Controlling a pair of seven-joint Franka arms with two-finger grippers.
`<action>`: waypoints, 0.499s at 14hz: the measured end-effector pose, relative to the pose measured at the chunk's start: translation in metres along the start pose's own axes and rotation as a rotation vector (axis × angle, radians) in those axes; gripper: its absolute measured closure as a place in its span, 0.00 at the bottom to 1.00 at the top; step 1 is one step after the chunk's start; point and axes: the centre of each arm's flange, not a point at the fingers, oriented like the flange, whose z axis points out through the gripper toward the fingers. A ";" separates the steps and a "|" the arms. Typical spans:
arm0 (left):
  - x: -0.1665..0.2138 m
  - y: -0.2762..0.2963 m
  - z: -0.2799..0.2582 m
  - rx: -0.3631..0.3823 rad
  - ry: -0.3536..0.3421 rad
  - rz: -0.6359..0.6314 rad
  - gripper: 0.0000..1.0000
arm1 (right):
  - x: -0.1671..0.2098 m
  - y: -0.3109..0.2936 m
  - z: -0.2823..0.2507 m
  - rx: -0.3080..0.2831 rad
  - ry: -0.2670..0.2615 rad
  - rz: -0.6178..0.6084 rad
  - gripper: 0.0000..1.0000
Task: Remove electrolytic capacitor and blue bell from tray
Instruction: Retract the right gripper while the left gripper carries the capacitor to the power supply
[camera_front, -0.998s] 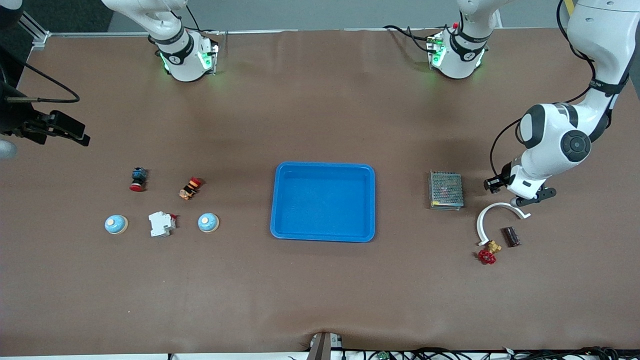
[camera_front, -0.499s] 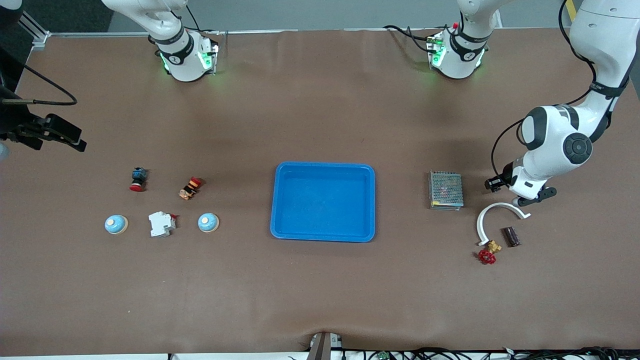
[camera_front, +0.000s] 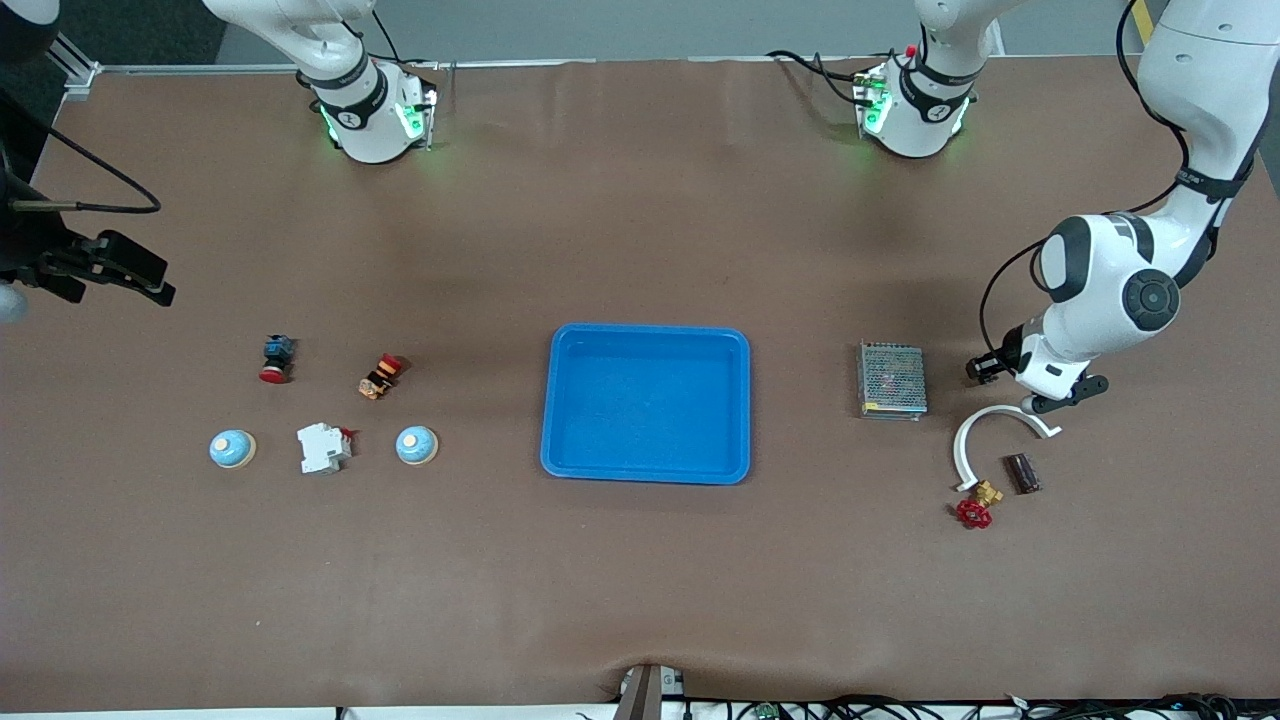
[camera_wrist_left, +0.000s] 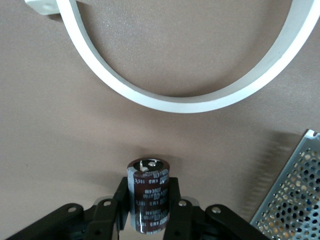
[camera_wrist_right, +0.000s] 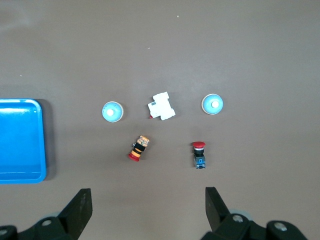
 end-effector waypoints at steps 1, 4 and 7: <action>0.000 0.000 0.001 0.000 -0.001 -0.001 0.66 | 0.000 -0.003 0.001 -0.006 -0.002 -0.009 0.00; 0.001 -0.005 0.001 0.000 -0.001 -0.006 0.63 | 0.000 -0.003 0.002 -0.010 -0.001 -0.017 0.00; 0.002 -0.006 0.001 0.000 0.003 -0.005 0.48 | 0.001 -0.001 0.001 -0.009 0.011 -0.016 0.00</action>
